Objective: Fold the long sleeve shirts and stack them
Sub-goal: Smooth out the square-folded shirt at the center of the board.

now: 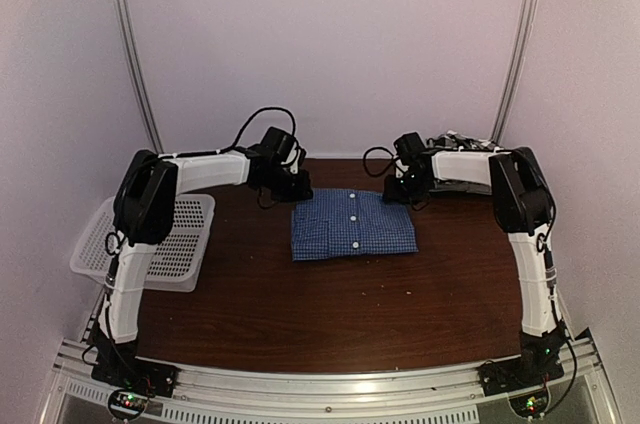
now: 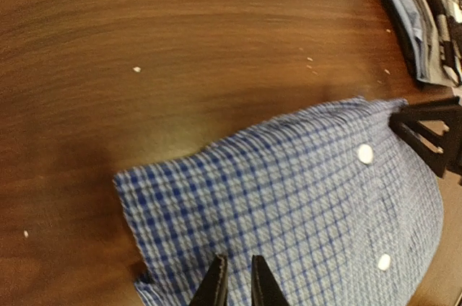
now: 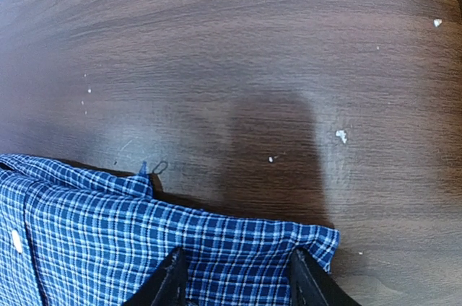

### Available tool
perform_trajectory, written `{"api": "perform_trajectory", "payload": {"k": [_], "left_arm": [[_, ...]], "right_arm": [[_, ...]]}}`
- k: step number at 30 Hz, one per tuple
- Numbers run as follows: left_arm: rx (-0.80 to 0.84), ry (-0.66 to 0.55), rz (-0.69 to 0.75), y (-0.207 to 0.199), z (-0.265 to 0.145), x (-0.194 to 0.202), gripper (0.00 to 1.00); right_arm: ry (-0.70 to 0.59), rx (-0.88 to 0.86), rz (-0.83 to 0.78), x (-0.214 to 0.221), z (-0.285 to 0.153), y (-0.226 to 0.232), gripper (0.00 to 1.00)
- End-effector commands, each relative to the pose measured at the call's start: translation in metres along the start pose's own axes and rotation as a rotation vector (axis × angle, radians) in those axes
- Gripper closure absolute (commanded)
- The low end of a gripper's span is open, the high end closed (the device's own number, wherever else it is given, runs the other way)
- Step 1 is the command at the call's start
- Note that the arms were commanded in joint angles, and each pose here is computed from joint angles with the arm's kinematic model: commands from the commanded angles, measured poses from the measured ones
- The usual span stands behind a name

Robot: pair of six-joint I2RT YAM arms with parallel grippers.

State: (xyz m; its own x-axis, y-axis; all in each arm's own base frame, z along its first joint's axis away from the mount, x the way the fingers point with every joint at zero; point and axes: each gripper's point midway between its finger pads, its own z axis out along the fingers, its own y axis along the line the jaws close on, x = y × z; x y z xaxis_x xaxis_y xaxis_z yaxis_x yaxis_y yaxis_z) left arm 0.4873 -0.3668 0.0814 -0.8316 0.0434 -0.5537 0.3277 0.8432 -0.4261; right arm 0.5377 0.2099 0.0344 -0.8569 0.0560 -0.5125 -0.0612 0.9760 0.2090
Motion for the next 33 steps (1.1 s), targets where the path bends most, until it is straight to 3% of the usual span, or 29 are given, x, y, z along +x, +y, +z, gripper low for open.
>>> {"api": "perform_trajectory", "payload": {"k": [1, 7, 13, 17, 23, 27, 33], "left_arm": [[-0.077, -0.047, -0.029, 0.039, 0.017, -0.021, 0.87], [-0.085, -0.018, -0.083, 0.068, 0.035, -0.017, 0.87], [-0.059, 0.013, -0.073, 0.067, 0.041, -0.012, 0.87], [-0.057, 0.001, -0.069, 0.064, 0.028, -0.023, 0.86], [-0.043, -0.061, -0.072, 0.056, -0.019, -0.05, 0.77], [0.003, -0.056, -0.078, 0.042, -0.044, -0.045, 0.7], [0.127, -0.023, -0.14, 0.024, -0.068, -0.004, 0.55]], "right_arm": [[-0.03, 0.039, 0.021, -0.014, -0.011, -0.007, 0.49], [0.002, 0.043, 0.06, -0.013, 0.006, -0.021, 0.48], [0.037, 0.059, 0.043, -0.013, 0.017, -0.027, 0.42], [0.009, 0.08, 0.022, -0.023, -0.001, -0.028, 0.35], [-0.072, 0.087, -0.002, -0.043, -0.055, -0.025, 0.3], [-0.099, 0.067, -0.002, -0.037, -0.084, -0.021, 0.32], [-0.104, -0.002, -0.012, 0.004, -0.11, 0.0, 0.47]]}}
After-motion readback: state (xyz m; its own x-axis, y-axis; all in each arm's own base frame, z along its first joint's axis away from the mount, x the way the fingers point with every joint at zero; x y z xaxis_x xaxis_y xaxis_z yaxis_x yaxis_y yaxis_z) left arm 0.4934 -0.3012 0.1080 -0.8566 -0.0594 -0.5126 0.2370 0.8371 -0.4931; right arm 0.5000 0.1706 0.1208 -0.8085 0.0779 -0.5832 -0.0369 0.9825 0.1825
